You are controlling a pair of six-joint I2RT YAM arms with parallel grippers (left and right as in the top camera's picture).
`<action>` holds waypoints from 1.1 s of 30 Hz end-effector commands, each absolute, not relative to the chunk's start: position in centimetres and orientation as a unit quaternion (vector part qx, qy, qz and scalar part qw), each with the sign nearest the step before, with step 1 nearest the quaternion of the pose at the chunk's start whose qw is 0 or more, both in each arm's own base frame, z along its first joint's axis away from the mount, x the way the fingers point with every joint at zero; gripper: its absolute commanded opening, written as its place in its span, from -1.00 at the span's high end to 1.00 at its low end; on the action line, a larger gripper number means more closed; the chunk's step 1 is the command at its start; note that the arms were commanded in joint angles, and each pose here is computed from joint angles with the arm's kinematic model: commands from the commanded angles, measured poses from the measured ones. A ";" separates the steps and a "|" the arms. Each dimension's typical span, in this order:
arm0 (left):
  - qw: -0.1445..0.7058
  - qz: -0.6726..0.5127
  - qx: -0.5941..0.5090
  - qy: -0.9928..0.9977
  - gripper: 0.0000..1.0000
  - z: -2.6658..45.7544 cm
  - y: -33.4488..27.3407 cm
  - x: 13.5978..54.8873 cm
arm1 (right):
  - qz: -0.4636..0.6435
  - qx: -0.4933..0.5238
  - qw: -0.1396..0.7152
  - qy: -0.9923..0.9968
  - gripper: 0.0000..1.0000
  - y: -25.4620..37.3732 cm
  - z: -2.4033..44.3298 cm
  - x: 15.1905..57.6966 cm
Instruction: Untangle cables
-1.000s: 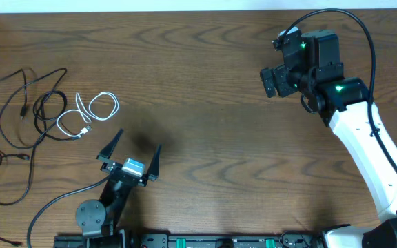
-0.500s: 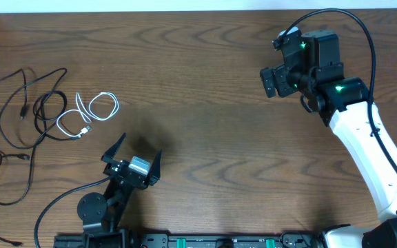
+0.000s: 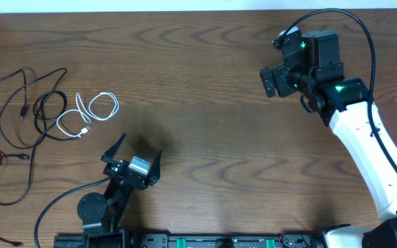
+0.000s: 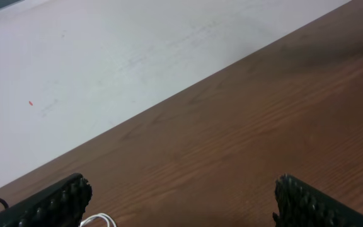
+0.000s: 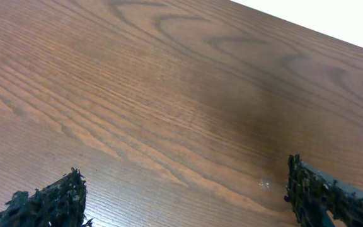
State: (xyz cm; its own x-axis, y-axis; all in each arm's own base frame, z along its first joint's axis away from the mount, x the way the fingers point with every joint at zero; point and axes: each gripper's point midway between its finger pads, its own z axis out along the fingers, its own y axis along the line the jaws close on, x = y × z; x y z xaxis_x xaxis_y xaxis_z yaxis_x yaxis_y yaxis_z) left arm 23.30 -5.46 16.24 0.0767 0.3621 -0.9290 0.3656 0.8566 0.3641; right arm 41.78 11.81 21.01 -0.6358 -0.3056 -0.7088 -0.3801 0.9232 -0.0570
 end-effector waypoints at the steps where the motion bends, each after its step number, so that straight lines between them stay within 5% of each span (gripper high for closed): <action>1: 0.665 -0.007 0.264 0.698 -0.88 14.5 -5.4 23.3 | 0.050 -0.184 0.382 0.904 -0.99 11.8 21.0 41.8; 33: 0.665 -0.007 0.264 0.698 -0.88 14.5 -5.4 23.3 | 0.051 -0.188 0.374 0.907 -0.99 11.9 20.2 41.1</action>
State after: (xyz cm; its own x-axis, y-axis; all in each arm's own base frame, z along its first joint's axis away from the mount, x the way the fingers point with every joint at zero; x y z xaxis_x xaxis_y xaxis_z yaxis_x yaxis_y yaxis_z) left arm 23.30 -5.46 16.23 0.0764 0.3620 -0.9290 0.3657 0.8566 0.3639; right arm 41.52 11.77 20.72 -0.6457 -0.3088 -0.6984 -0.3817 0.9226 -0.0550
